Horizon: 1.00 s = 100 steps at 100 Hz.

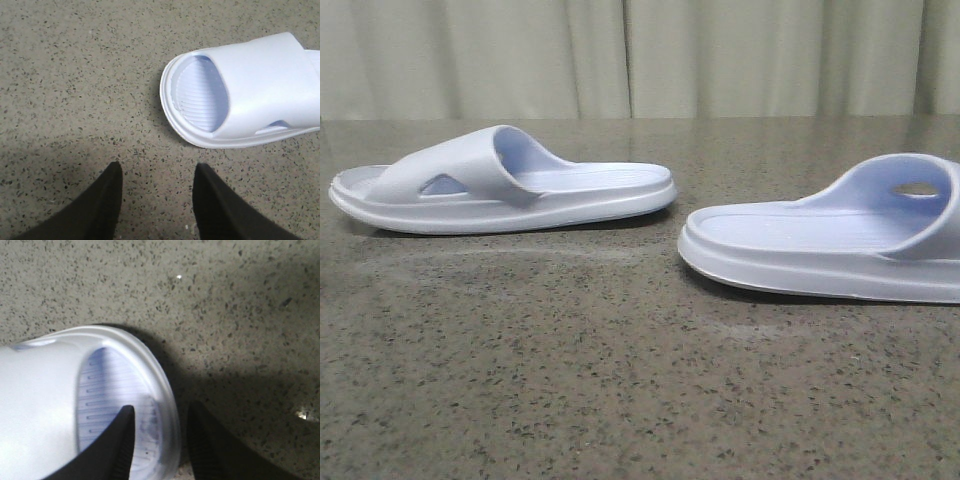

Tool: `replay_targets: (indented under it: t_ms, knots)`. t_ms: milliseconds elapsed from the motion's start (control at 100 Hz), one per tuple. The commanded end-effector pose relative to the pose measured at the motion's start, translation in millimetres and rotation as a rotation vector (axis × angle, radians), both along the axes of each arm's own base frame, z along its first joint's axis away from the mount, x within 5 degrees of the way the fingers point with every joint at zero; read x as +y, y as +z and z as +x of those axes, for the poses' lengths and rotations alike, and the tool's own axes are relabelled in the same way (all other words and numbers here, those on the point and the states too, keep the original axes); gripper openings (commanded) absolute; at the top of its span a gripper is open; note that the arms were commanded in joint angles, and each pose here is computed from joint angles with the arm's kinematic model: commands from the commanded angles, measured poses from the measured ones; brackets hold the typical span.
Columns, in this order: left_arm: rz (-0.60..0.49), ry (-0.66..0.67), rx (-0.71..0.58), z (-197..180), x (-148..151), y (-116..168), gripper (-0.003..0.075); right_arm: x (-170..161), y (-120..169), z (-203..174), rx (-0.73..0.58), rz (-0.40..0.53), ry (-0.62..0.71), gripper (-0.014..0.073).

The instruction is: Insert blue slippers together front up

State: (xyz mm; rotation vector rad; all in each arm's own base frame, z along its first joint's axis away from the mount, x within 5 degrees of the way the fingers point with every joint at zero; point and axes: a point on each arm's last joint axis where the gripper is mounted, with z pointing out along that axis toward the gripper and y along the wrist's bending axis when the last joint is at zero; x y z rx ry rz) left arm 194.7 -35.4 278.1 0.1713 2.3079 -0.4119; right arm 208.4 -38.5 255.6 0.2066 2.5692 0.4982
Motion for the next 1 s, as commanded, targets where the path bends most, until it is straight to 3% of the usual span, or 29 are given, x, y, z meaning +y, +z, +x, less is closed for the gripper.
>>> replay_targets:
  t_ms: [0,290,480,560,710,990]
  knots:
    - [-0.03,0.04,-0.085,5.5,1.0,16.4,0.0289,-3.3,11.0,5.4,-0.058,0.011,-0.006,0.0206]
    - [-0.028,0.047,-0.095,6.3,1.6,17.1,0.0289,-3.9,4.8,9.8,-0.042,0.123,0.031,0.0206]
    - [-0.029,0.051,-0.099,6.6,1.8,17.4,0.0289,-3.3,4.2,10.5,-0.043,0.131,0.041,0.0195]
    - [-0.03,0.051,-0.099,6.6,1.8,17.4,0.0289,-3.0,4.2,10.2,-0.041,0.134,0.044,0.0123]
    - [-0.051,0.061,-0.102,7.1,1.3,18.3,0.0289,-2.4,4.2,9.7,-0.036,0.139,0.05,-0.0107]
    - [-0.096,0.062,-0.087,17.9,-1.5,18.7,0.0289,-1.7,5.5,11.0,-0.049,0.158,0.038,-0.0107]
